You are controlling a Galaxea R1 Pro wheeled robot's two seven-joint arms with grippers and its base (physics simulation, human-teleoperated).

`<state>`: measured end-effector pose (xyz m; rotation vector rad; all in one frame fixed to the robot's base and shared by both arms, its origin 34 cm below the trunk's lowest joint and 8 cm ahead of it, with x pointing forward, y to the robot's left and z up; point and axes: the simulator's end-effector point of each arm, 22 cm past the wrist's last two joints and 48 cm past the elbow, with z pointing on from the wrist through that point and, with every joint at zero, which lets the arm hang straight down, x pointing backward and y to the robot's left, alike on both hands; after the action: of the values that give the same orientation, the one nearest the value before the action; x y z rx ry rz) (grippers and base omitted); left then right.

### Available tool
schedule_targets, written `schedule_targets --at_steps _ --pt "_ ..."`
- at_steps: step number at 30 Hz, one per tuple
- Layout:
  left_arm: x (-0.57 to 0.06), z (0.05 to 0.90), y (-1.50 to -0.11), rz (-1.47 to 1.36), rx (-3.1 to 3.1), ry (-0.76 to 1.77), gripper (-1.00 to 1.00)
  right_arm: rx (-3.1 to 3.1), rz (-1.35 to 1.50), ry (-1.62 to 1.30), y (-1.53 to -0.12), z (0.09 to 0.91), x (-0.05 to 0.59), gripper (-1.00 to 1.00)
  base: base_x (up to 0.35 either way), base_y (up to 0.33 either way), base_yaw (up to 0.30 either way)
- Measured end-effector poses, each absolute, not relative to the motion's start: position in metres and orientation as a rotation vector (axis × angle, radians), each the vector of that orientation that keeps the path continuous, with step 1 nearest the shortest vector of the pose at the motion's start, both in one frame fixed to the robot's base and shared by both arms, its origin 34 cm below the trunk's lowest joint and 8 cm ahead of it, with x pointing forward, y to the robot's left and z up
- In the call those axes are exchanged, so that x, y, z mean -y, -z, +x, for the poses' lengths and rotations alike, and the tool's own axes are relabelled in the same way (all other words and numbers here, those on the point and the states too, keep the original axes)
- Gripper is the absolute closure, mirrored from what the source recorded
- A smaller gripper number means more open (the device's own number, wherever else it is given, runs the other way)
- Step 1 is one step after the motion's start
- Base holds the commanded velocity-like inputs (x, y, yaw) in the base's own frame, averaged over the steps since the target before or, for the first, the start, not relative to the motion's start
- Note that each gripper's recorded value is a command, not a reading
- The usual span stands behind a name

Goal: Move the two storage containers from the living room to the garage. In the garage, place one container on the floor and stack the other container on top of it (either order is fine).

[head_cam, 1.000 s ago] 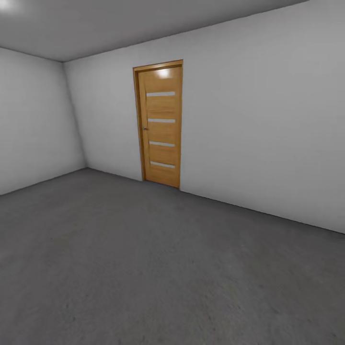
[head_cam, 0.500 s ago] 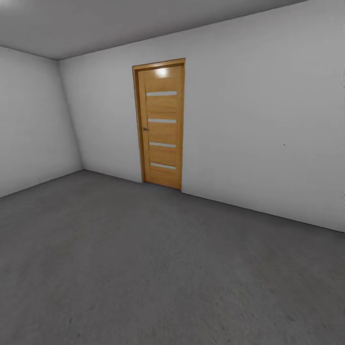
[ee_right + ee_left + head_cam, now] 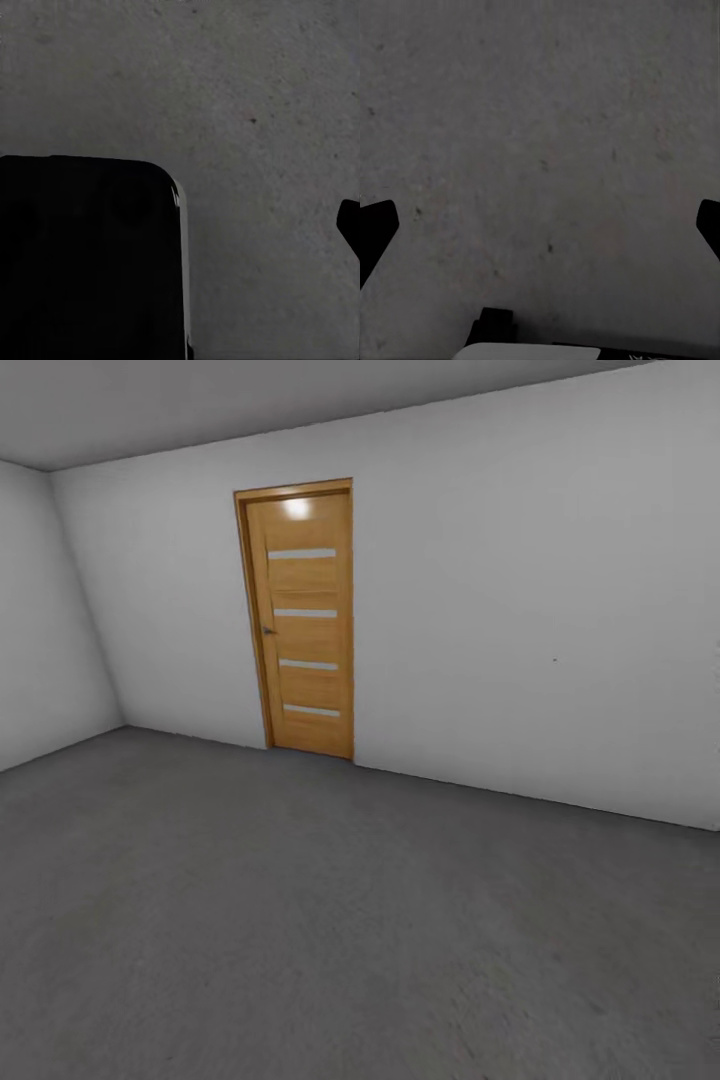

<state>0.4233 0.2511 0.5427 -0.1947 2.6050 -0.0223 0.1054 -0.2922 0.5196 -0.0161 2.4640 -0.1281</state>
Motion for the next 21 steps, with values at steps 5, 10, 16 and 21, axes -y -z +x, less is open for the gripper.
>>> schedule_targets --at_steps 5,10,16,21 --pt "-0.2511 0.4232 -0.5427 -0.195 -2.605 0.022 -1.0 -2.464 -0.016 0.128 -0.5196 0.1052 0.2923 -1.0 0.184 0.286 -0.249" --pt "-0.2511 0.4232 -0.5427 -0.195 -2.605 0.022 -1.0 -2.464 -0.016 0.128 -0.5196 0.1053 0.2922 -1.0 0.185 0.286 -0.097" --pt "-0.2511 0.4234 -0.5428 -0.195 -2.605 0.022 -1.0 -2.464 -0.017 0.128 -0.5195 0.1053 0.2921 -1.0 0.185 0.286 -0.009" --pt "-0.2511 0.4233 -0.5428 -0.195 -2.605 0.022 -1.0 -2.464 -0.016 0.128 -0.5195 0.1053 0.2921 -1.0 0.185 0.286 -0.001"
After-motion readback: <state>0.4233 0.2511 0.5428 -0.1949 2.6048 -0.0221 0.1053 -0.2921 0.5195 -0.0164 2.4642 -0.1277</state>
